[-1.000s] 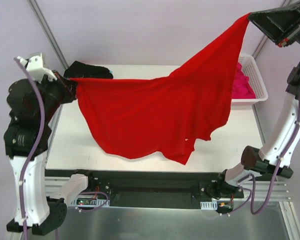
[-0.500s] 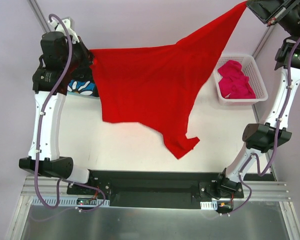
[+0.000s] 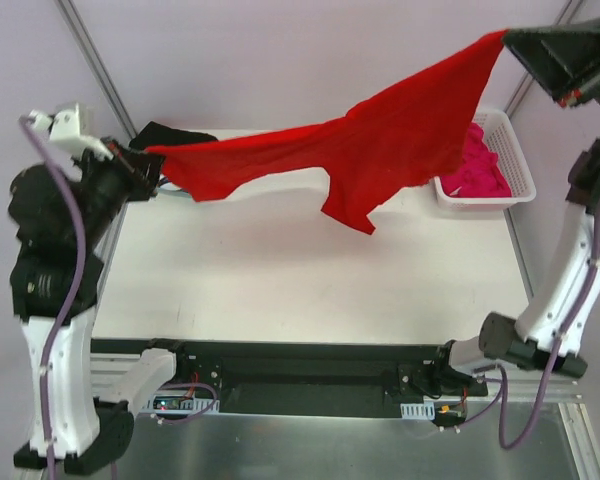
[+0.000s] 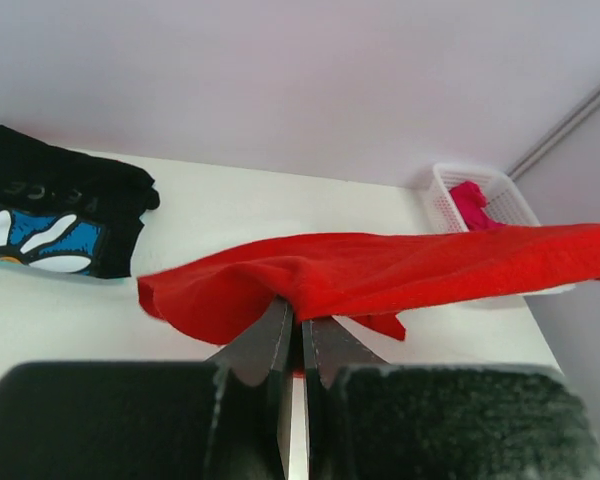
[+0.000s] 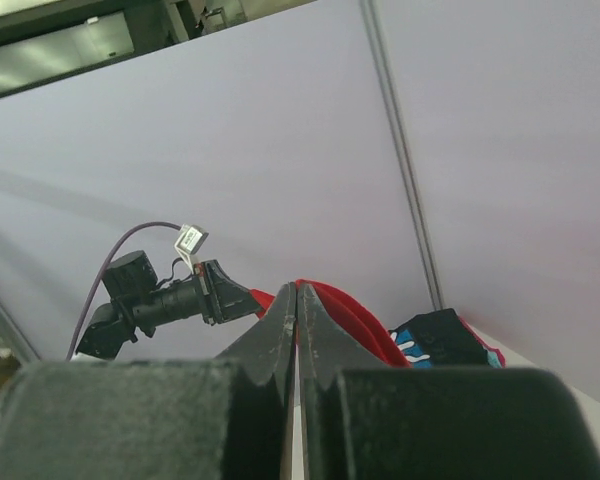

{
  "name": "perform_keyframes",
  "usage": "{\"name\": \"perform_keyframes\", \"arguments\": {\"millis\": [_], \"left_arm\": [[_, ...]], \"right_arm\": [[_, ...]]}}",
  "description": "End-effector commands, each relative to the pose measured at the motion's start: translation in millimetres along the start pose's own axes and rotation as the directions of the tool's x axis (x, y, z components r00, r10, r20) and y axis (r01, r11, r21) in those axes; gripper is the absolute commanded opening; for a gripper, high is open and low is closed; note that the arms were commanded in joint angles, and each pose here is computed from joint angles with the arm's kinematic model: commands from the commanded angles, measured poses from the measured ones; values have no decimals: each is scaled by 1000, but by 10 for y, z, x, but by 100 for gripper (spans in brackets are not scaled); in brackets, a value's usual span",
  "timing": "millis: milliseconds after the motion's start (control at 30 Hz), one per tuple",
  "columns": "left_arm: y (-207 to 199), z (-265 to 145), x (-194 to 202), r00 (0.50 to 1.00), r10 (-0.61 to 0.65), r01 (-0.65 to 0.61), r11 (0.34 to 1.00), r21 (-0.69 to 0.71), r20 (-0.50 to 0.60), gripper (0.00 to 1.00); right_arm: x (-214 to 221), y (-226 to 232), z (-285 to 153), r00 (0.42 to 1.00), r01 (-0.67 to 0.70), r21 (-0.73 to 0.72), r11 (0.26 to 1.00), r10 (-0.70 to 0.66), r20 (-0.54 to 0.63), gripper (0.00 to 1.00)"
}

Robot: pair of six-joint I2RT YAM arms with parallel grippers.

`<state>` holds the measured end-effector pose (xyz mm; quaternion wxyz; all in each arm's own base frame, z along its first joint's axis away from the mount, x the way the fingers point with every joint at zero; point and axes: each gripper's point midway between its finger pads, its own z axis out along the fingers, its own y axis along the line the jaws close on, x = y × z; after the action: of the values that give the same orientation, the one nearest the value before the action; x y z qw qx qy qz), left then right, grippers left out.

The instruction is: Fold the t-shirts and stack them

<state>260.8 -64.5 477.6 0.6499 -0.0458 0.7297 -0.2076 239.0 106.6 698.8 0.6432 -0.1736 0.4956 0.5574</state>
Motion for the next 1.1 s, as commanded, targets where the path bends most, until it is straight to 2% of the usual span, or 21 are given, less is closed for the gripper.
{"name": "perform_keyframes", "arguments": {"millis": [0, 33, 200, 333, 467, 600, 733, 833, 900, 933, 967, 1067], "left_arm": [[-224, -539, -65, 994, -30, 20, 996, 91, 104, 0], [-287, -777, -106, 988, -30, 13, 994, 112, 150, 0], [-421, -1378, -176, 964, -63, 23, 987, 158, 257, 0], [-493, -1520, -281, 959, -72, 26, 985, 170, 274, 0], [-551, -1492, -435, 960, -63, 16, 985, 172, 274, 0], [-492, -1274, -526, 964, -50, 15, 991, 133, 260, 0], [-413, -948, -531, 975, -47, 25, 994, 103, 219, 0], [-307, -585, -424, 985, -49, 36, 996, 81, 168, 0], [-209, -270, -308, 990, -52, 43, 997, 68, 134, 0], [-176, -149, -260, 991, -55, 47, 997, 65, 119, 0], [-143, -1, -216, 992, -58, 51, 996, 68, 114, 0], [-13, 449, -53, 996, -68, 66, 997, 47, 53, 0]], "right_arm": [[217, 1214, -167, 979, 202, -93, 975, -203, 1, 0], [313, 1474, -230, 969, 247, -82, 966, -247, 1, 0], [557, 1939, -378, 947, 318, -54, 947, -319, -22, 1], [550, 2206, -385, 941, 336, -74, 939, -338, -12, 0], [439, 2112, -332, 951, 308, -61, 950, -308, 10, 0], [320, 1841, -270, 956, 293, -33, 956, -292, 23, 0], [162, 1326, -172, 967, 253, 4, 967, -253, 22, 0], [127, 943, -138, 970, 244, 23, 970, -244, 10, 0], [109, 538, -96, 983, 184, 39, 982, -184, -21, 0], [76, 480, -70, 979, 204, 16, 979, -203, -22, 1], [35, 166, -34, 991, 135, 29, 990, -134, -22, 0], [-66, -190, 25, 992, 125, 29, 992, -125, 4, 1]]}}
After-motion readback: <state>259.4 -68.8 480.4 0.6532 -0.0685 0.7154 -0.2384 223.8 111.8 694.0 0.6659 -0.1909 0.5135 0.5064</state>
